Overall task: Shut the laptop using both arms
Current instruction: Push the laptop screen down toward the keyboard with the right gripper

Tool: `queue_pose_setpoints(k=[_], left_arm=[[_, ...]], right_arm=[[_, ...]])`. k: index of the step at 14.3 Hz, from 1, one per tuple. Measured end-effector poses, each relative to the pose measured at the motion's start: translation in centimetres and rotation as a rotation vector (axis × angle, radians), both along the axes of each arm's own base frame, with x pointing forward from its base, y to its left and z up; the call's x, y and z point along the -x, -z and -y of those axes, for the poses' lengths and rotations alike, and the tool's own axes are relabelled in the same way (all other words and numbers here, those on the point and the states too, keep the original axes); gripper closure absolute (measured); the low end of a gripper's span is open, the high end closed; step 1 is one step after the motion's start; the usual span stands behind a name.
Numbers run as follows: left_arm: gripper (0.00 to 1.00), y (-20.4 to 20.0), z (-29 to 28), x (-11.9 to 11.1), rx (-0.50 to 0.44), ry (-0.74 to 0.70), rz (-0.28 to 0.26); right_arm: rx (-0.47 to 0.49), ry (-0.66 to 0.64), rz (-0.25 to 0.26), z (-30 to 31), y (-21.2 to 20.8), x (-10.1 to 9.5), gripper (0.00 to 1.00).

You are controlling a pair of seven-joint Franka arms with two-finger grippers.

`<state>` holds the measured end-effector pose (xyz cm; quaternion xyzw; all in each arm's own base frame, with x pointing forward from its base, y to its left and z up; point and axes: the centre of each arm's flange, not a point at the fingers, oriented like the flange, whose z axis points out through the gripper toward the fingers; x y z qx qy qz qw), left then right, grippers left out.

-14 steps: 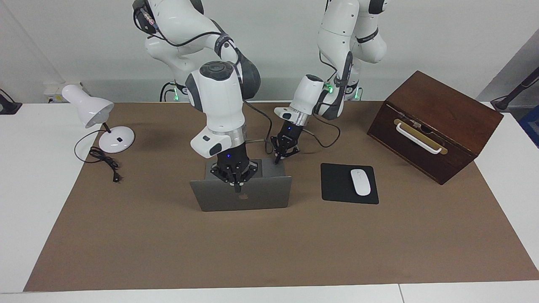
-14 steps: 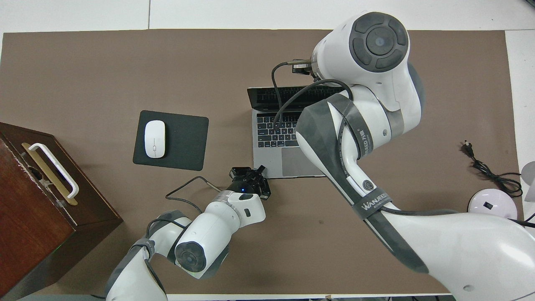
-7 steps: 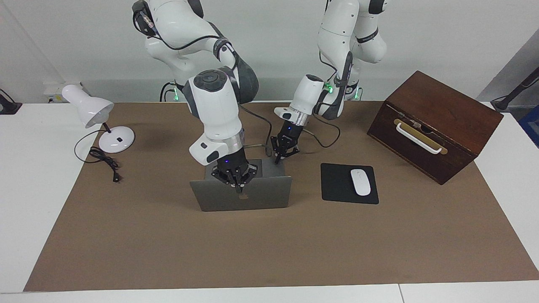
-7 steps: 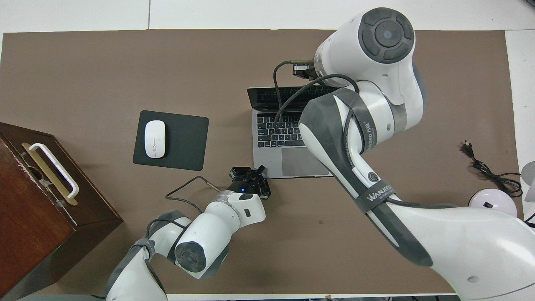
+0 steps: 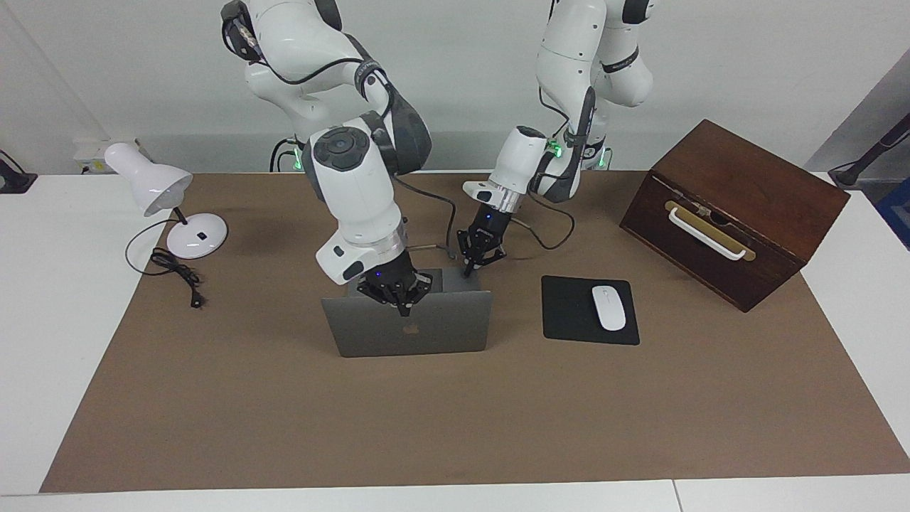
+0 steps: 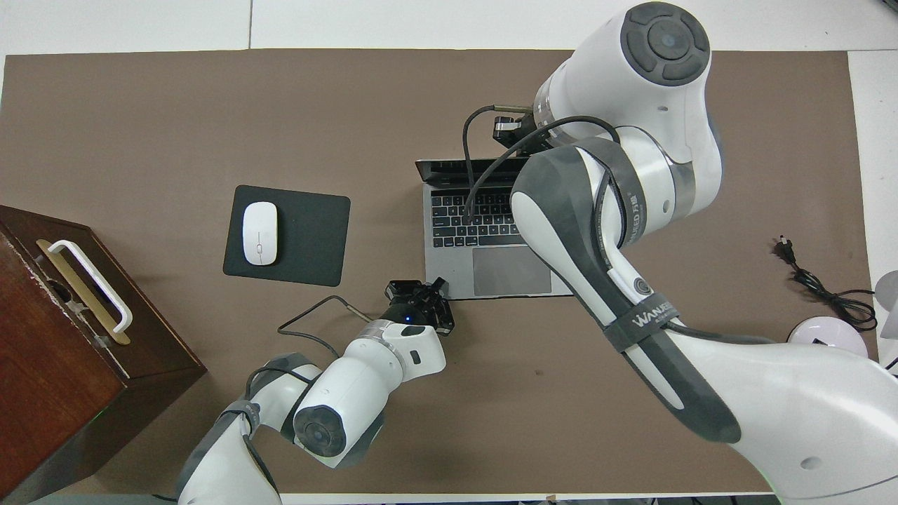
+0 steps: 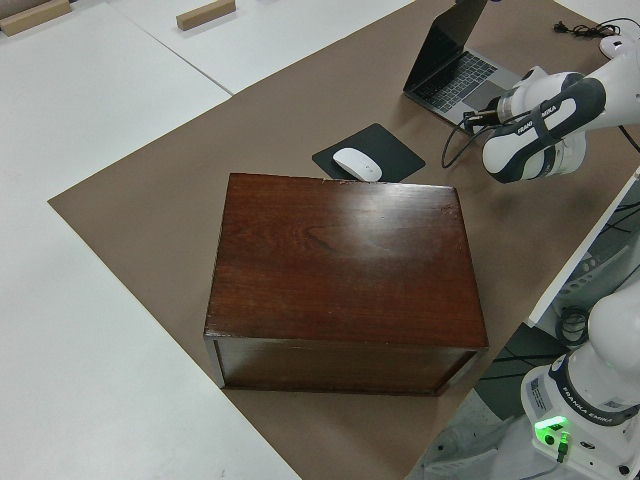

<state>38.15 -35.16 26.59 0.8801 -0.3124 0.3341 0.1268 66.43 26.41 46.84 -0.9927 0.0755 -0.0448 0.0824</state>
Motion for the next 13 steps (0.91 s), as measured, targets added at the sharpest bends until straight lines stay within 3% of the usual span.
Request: queue_pose_setpoints(k=[7, 13], left_arm=[[0.99, 0.0, 0.0, 0.0, -0.004, 0.007, 0.004], [0.99, 0.0, 0.0, 0.0, -0.005, 0.008, 0.005]], right_arm=[[-0.01, 0.005, -0.078, 0.2, 0.6, 0.6, 0.99], [0.025, 0.004, -0.176, 0.9, 3.4, 1.6, 0.99]])
